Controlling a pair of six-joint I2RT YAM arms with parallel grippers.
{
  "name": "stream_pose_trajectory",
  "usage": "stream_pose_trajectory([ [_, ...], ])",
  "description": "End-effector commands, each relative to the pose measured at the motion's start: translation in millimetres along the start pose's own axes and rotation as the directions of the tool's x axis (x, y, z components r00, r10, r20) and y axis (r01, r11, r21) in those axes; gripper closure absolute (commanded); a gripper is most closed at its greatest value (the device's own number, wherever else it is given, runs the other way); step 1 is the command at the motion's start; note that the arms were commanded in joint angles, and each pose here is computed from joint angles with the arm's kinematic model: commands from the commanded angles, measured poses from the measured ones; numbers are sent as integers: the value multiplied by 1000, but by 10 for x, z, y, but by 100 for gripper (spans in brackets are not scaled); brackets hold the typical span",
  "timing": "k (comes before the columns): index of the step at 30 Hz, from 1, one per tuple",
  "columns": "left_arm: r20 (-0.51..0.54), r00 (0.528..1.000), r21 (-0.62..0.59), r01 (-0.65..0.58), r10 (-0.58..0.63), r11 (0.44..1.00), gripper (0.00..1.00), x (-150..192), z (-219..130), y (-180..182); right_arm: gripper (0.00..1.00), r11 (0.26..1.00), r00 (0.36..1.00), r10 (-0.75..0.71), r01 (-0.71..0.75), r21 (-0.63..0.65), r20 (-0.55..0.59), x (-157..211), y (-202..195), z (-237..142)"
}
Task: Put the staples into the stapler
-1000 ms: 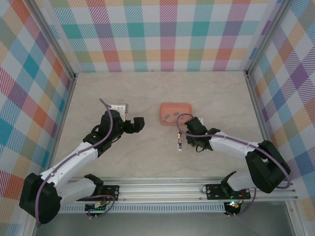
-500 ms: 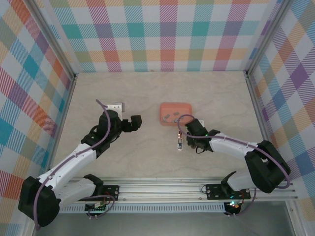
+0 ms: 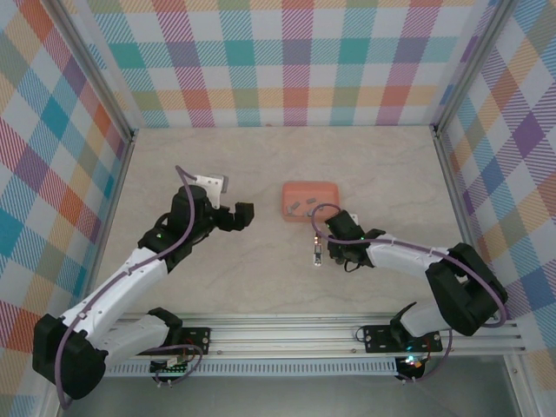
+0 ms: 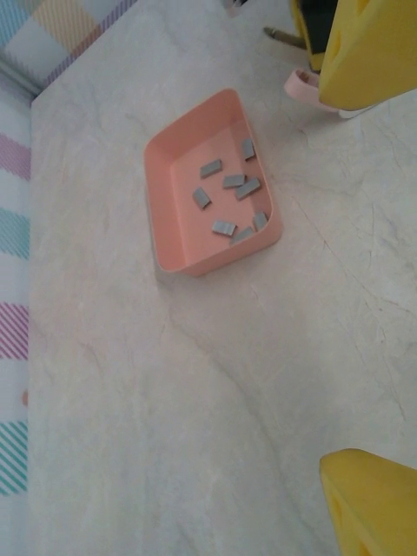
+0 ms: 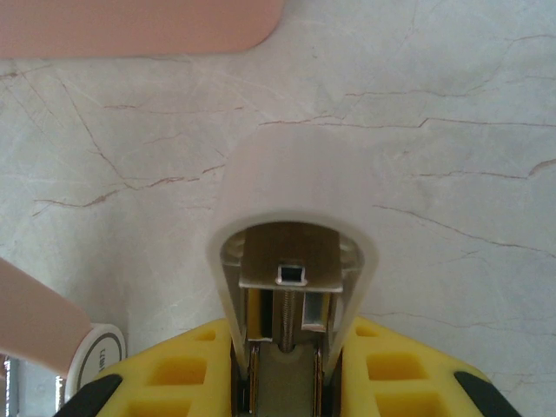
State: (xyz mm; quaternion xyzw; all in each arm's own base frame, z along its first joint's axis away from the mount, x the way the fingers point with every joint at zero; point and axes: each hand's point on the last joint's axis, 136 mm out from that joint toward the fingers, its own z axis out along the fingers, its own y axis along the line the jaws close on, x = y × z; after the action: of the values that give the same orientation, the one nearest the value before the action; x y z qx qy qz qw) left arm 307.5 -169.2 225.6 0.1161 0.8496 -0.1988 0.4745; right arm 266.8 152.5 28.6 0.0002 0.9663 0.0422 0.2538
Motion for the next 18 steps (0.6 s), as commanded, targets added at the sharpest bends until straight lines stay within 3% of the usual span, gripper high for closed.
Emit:
stream_pose_trajectory([
  [1, -16, 992, 72, -120, 121, 990, 0, -84, -46, -134, 77, 1000, 1000, -14, 14, -11, -13, 57, 19, 27],
  [4, -33, 981, 136, -184, 190, 973, 0, -80, -26, -246, 71, 1000, 1000, -15, 15, -11, -15, 63, 19, 28],
  [9, -66, 985, 134, -150, 160, 980, 1, 20, 115, -215, 58, 1000, 1000, -13, 13, -8, -11, 7, 23, -50],
  [18, -83, 985, 72, -145, 150, 987, 1, 113, 187, -82, 55, 991, 994, -80, 88, -98, 80, -489, 236, -741],
])
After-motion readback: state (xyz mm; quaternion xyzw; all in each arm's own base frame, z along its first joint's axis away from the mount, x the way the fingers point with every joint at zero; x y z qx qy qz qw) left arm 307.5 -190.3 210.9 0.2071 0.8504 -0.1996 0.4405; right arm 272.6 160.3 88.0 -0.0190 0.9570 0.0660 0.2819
